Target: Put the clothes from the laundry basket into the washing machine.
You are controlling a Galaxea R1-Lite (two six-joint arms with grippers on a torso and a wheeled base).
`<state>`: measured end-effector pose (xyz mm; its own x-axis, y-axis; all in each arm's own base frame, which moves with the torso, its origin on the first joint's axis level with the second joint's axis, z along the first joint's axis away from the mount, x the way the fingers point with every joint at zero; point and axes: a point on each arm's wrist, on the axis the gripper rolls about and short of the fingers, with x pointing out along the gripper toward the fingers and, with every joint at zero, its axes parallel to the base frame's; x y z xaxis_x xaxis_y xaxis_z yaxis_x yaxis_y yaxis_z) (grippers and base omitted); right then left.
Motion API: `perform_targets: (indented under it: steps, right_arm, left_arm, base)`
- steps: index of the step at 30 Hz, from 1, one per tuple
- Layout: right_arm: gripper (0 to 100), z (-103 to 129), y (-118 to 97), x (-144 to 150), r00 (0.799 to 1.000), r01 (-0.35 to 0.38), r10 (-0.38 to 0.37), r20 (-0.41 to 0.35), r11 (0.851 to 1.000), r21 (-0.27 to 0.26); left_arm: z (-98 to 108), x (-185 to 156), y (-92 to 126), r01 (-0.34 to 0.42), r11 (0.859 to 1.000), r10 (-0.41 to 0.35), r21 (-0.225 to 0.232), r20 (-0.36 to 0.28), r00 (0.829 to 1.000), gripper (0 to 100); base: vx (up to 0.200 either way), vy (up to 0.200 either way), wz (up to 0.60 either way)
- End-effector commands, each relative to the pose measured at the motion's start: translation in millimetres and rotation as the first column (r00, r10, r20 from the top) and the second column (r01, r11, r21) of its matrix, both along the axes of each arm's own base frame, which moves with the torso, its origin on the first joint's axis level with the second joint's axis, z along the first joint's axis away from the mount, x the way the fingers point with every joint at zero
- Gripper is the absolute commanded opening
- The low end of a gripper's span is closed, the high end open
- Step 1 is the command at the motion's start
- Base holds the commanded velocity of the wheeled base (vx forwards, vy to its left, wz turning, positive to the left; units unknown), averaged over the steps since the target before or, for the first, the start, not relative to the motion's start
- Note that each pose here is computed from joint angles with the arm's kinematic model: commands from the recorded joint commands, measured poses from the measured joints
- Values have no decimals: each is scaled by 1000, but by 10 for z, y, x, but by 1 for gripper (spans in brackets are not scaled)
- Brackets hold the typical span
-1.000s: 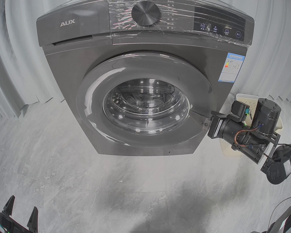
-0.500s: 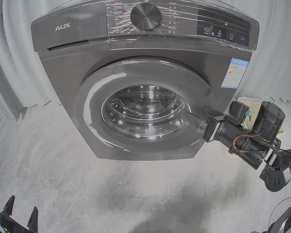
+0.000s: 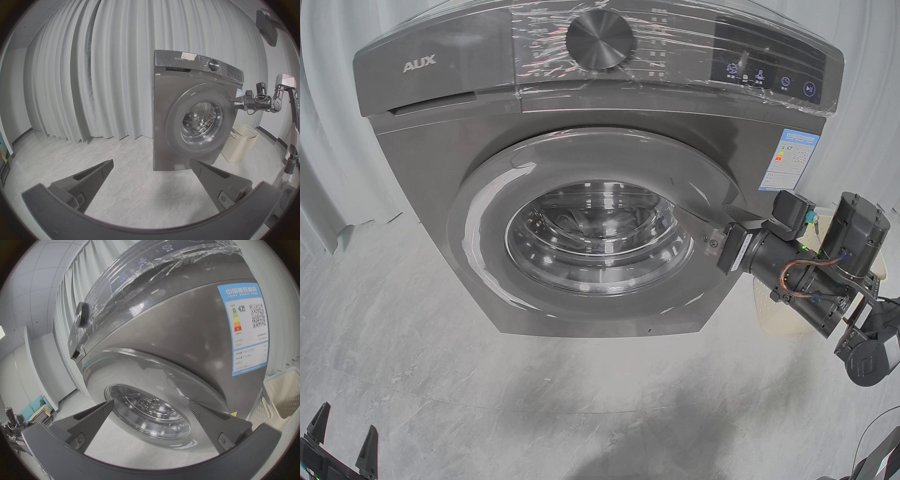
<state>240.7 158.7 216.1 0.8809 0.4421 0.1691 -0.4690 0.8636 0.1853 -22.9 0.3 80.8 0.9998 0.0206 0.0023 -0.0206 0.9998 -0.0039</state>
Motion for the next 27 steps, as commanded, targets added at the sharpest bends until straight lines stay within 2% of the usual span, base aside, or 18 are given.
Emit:
perform_targets:
  steps: [1,5,7,9,10,11,13,15,17,18,19,20,21,23,24,25,27]
  right_arm:
    - [100,40,-15,-1,1000,12,-12,26,1000,16]
    - [100,-66,-4,-110,1000,-17,17,-3,1000,-9]
    - [100,-139,-6,-285,998,-60,59,-24,998,-35]
    - [100,-229,-30,-534,990,-132,129,-49,989,-63]
    - [100,-229,-30,-534,990,-132,129,-49,989,-63]
    - [100,-302,-129,-812,976,-214,209,-66,974,-80]
    - [100,-380,-274,-1008,966,-253,247,-80,963,-92]
    - [100,-422,-420,-1148,965,-258,251,-79,962,-94]
    - [100,-436,-562,-1266,970,-241,236,-65,966,-91]
    - [100,-436,-562,-1266,970,-241,236,-65,966,-91]
    - [100,-463,-693,-1337,978,-204,200,-54,975,-89]
    - [100,-465,-704,-1343,979,-201,197,-53,976,-88]
    - [100,-481,-825,-1396,989,-150,148,-26,983,-103]
    - [100,-501,-935,-1432,996,-89,90,2,988,-130]
    - [100,-501,-935,-1432,996,-89,90,2,988,-130]
    - [100,-516,-1059,-1460,1000,-6,10,24,990,-142]
    - [100,-530,-1157,-1501,998,59,-54,37,988,-144]
  left_arm:
    - [-54,1,0,1,1000,-1,-1,-2,1000,100]
    - [-52,1,0,1,1000,-1,-1,-1,1000,100]
    - [-54,1,0,1,1000,-1,-1,-2,1000,100]
    - [-52,1,0,1,1000,-1,-2,-1,1000,100]
    - [-52,1,0,1,1000,-1,-2,-1,1000,100]
    - [-52,1,0,1,1000,-1,-2,-1,1000,100]
    - [-52,1,0,1,1000,-1,-2,-1,1000,100]
    - [-54,1,0,1,1000,-1,-2,-2,1000,100]
    - [-52,1,0,2,1000,-2,-4,-1,1000,100]
    - [-52,1,0,2,1000,-2,-4,-1,1000,100]
    - [-52,1,0,2,1000,-2,-4,-1,1000,100]
    - [-52,1,0,2,1000,-2,-4,-1,1000,100]
    - [-52,1,0,2,1000,-2,-7,-1,1000,100]
    - [-52,1,0,2,1000,-2,-7,-1,1000,100]
    - [-52,1,0,2,1000,-2,-7,-1,1000,100]
    - [-52,1,0,2,1000,-2,-7,-1,1000,100]
    - [-52,1,0,2,1000,-2,-8,-1,1000,100]
  base:
    - [0,0,0]
    - [0,0,0]
    - [0,0,0]
    - [0,0,0]
    - [0,0,0]
    - [0,0,0]
    - [0,0,0]
    - [0,0,0]
    - [0,0,0]
    - [0,0,0]
    - [0,0,0]
    - [0,0,0]
    - [0,0,0]
    - [0,0,0]
    - [0,0,0]
    - [0,0,0]
    - [0,0,0]
